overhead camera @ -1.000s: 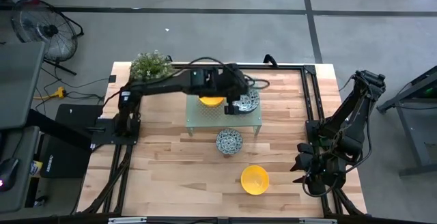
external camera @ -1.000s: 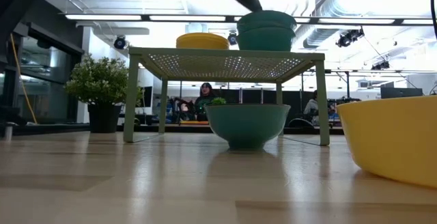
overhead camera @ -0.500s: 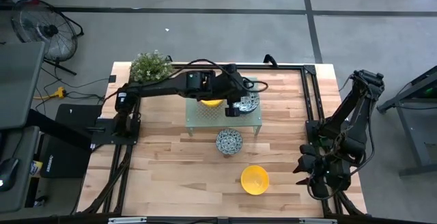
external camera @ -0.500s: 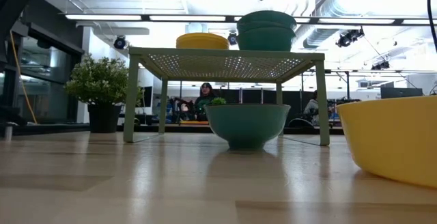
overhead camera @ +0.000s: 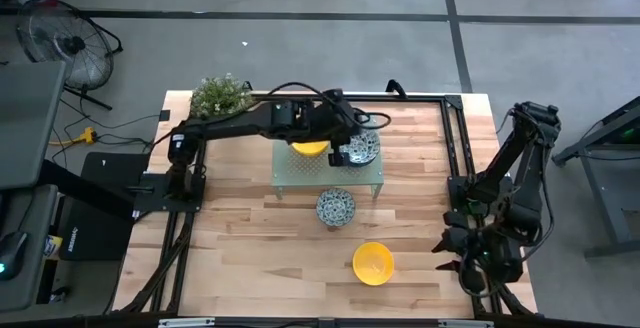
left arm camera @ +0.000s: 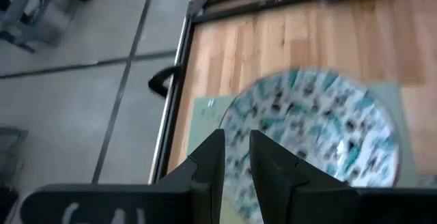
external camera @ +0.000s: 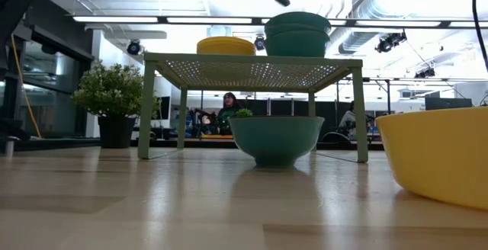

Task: Pick & Place Mini bowls
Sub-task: Adjust the green patterned bowl

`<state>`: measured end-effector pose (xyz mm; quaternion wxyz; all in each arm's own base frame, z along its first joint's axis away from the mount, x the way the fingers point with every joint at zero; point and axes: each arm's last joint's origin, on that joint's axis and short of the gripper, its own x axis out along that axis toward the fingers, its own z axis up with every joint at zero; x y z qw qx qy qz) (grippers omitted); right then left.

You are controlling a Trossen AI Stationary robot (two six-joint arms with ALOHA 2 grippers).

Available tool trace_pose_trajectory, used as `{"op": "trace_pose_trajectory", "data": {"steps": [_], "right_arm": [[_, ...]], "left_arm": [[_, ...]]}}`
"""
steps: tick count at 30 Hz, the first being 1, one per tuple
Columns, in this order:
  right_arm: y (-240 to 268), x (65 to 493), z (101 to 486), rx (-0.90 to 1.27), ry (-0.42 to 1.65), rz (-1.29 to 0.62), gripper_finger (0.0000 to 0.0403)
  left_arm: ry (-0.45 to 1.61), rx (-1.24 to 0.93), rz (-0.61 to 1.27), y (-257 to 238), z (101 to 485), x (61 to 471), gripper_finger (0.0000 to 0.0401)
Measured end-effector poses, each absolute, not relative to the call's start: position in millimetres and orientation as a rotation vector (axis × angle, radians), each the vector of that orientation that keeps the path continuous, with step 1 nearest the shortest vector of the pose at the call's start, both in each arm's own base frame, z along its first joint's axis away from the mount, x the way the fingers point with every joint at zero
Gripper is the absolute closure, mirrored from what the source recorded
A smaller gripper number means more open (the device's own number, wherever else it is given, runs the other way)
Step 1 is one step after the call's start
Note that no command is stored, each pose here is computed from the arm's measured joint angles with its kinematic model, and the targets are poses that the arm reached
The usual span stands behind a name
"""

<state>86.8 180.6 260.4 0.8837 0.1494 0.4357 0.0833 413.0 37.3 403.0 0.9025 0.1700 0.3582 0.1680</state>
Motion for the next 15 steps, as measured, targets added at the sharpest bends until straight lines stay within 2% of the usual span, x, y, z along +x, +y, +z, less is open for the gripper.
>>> {"op": "trace_pose_trajectory", "data": {"steps": [7, 10, 12, 15], "right_arm": [[183, 82, 261, 0.303, 0.886, 0.180, 0.0208], [183, 82, 261, 0.297, 0.866, 0.172, 0.0208], [183, 82, 261, 0.297, 0.864, 0.171, 0.0208], [183, 82, 261, 0.297, 0.863, 0.172, 0.0208]], "left_arm": [[0.845, 0.299, 0.336, 50, 394, 397, 0.0336], [0.792, 0.308, 0.338, 49, 387, 400, 0.0336], [0.833, 0.309, 0.329, 48, 379, 392, 0.0336], [0.698, 0.307, 0.315, 48, 375, 398, 0.0336]]}}
